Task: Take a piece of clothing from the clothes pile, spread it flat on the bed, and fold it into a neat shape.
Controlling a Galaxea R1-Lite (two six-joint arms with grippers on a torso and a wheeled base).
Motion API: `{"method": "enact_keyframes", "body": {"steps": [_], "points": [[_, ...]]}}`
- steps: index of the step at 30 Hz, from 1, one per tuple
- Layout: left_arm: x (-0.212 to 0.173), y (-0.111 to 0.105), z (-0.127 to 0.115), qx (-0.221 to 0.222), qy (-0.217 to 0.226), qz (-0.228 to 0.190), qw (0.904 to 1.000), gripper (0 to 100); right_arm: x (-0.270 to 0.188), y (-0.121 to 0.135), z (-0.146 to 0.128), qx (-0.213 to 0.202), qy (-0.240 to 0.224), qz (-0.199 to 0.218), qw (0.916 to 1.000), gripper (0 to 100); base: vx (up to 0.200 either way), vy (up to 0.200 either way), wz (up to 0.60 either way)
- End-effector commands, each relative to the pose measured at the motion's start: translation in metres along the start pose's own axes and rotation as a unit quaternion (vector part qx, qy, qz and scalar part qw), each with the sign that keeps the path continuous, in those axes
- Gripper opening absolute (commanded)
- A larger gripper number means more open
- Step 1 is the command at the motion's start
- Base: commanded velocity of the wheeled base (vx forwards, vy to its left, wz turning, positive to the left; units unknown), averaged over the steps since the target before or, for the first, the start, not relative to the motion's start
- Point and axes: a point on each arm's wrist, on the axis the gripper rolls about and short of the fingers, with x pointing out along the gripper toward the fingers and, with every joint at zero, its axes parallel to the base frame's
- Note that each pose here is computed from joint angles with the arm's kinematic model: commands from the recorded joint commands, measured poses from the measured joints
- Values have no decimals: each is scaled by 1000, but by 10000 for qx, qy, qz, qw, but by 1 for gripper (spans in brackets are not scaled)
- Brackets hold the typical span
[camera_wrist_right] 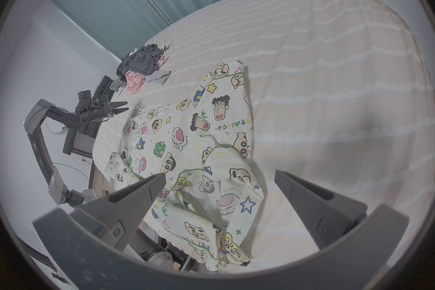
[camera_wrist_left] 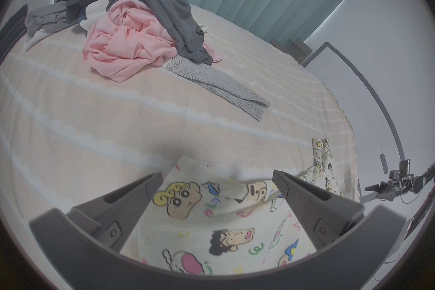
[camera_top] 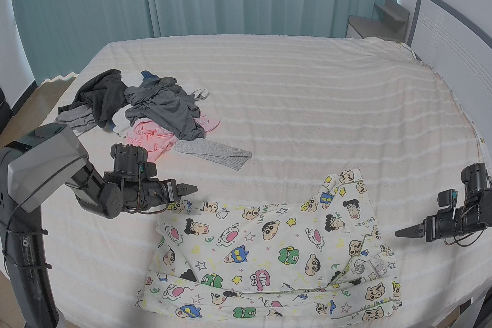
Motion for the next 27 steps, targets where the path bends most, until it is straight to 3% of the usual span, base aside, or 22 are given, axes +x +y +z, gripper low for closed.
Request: {"method": "enact_keyframes", "body": {"steps": [1, 24, 25, 27], "points": [[19, 11, -4, -42, 90, 48, 9999, 100, -6, 4, -1, -57, -94, -13, 9999, 100, 0, 0, 0], [45, 19, -17, 94, 275, 4, 9996, 100, -2, 6, -6, -38, 39, 46, 10000, 100, 0, 0, 0], [45, 19, -18, 97, 289, 8, 9995, 0, -2, 6, -5, -42, 33, 45, 10000, 100, 0, 0, 0], [45, 19, -18, 90, 289, 8, 9995, 0, -2, 6, -5, -46, 26, 44, 10000, 100, 0, 0, 0]]}}
